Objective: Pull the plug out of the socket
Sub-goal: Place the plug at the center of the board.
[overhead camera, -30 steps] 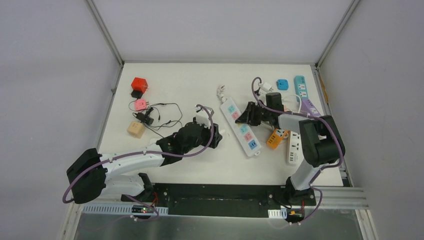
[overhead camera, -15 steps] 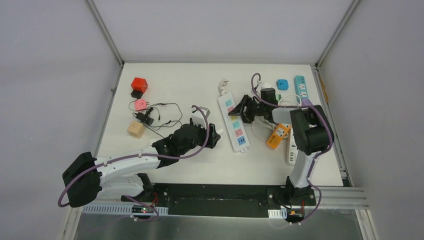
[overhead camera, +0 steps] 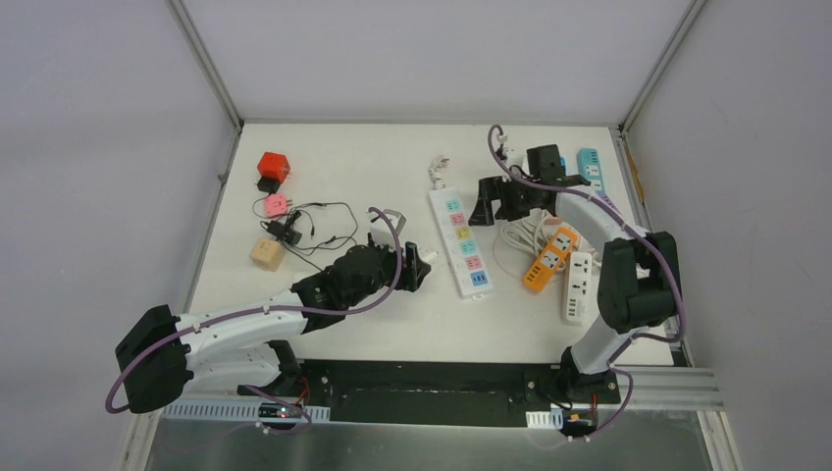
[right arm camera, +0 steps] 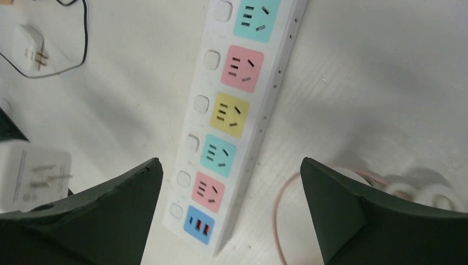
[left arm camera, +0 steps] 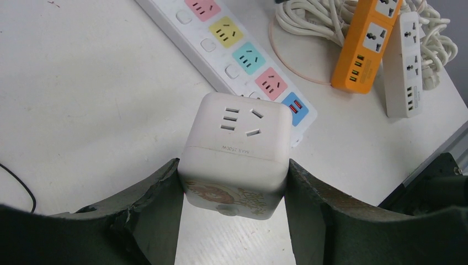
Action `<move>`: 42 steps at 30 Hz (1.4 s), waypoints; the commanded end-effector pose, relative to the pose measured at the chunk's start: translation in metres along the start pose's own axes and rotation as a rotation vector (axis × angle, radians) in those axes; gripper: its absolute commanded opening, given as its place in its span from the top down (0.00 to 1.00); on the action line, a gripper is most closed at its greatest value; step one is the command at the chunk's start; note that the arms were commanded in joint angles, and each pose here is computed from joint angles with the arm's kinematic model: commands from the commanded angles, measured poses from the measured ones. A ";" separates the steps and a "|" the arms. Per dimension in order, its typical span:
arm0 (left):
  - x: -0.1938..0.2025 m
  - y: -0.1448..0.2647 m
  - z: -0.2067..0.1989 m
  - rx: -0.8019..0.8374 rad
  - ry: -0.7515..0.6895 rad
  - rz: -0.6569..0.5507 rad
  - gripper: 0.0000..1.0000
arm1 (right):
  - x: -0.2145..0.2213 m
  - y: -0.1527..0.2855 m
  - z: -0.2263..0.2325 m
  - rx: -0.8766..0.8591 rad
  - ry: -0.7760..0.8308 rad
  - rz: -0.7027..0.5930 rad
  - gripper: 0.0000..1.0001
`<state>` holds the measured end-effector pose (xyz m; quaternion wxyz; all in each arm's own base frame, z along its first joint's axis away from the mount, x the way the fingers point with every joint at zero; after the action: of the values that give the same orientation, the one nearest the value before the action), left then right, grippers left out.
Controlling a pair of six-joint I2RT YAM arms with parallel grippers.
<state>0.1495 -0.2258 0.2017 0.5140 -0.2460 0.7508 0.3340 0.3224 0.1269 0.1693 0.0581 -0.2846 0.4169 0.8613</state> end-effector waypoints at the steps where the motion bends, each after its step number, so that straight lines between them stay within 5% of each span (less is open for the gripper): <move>1: -0.012 -0.001 -0.001 0.008 0.040 -0.071 0.92 | -0.005 0.056 0.005 -0.022 0.239 -0.017 0.00; 12: -0.004 -0.007 0.029 -0.110 0.102 -0.064 0.89 | 0.014 0.113 0.006 -0.011 0.355 -0.185 0.00; 27: 0.003 0.001 0.126 -0.514 0.263 -0.085 0.94 | 0.021 0.119 0.003 -0.007 0.372 -0.209 0.00; 42: 0.014 0.021 0.158 -0.893 0.376 -0.087 0.87 | 0.022 0.117 -0.002 -0.007 0.352 -0.198 0.00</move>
<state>0.2238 -0.1070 0.1507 0.2783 -0.4676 0.6533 0.5264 0.2650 0.0486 0.2310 0.0644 -0.4503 0.3982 0.7966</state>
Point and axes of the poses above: each gripper's point midway between its finger pads, its own y axis back along the fingers, its own z axis along the line the jaws close on, x = y × z, the point moved 10 cm from there along y, back along the fingers, and after that the axes turned 3 degrees about -y, right-handed, at the moved point
